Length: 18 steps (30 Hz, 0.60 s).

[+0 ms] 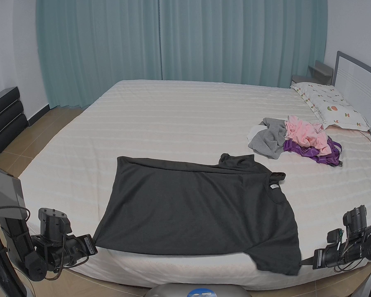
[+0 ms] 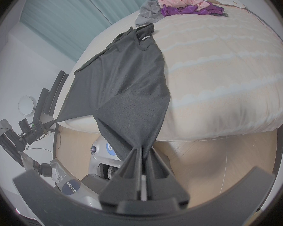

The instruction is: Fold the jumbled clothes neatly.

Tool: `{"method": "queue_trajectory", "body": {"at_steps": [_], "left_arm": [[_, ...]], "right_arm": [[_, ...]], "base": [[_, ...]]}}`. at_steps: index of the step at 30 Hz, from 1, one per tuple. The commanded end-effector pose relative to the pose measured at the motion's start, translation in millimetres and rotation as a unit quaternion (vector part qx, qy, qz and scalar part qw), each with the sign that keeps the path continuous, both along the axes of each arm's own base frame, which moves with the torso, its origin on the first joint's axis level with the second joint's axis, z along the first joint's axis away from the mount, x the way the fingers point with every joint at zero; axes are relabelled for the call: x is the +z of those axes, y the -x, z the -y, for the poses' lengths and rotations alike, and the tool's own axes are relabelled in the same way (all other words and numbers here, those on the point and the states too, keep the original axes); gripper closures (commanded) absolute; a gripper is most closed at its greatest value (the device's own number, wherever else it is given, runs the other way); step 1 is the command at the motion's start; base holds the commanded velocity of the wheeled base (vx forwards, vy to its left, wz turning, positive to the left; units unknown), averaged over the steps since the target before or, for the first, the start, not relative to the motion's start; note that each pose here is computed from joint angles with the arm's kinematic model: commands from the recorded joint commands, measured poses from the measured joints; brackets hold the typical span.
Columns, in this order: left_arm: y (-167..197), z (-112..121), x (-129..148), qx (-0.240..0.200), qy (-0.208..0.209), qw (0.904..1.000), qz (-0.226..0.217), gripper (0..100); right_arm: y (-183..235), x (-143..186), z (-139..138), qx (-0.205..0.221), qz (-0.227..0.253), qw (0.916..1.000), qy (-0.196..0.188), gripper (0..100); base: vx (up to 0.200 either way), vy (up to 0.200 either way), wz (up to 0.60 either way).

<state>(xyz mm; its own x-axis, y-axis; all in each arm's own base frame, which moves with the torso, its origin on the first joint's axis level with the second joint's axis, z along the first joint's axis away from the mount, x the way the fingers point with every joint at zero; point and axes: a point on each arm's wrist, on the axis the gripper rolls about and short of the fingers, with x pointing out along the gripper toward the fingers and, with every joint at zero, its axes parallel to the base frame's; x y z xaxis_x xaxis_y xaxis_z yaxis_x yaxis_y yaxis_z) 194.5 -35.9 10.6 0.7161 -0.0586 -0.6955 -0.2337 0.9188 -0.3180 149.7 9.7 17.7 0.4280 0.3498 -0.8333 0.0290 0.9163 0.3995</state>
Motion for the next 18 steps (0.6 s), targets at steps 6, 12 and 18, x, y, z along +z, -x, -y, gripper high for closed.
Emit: {"method": "queue_trajectory", "body": {"at_steps": [6,12,18], "left_arm": [[4,4,-10,-0.009,0.0,0.9995,-0.029,0],[0,1,-8,0.001,0.002,0.9998,-0.018,0],[-4,-4,-5,0.015,0.006,0.9999,-0.004,0]], "right_arm": [[-24,-4,3,-0.011,0.008,0.9998,-0.017,0],[-53,-4,7,-0.041,0.022,0.9984,-0.032,0],[-73,-18,5,-0.047,0.016,0.998,-0.038,0]], "base": [[0.0,0.0,0.0],[0.0,0.0,0.0],[0.0,0.0,0.0]]}}
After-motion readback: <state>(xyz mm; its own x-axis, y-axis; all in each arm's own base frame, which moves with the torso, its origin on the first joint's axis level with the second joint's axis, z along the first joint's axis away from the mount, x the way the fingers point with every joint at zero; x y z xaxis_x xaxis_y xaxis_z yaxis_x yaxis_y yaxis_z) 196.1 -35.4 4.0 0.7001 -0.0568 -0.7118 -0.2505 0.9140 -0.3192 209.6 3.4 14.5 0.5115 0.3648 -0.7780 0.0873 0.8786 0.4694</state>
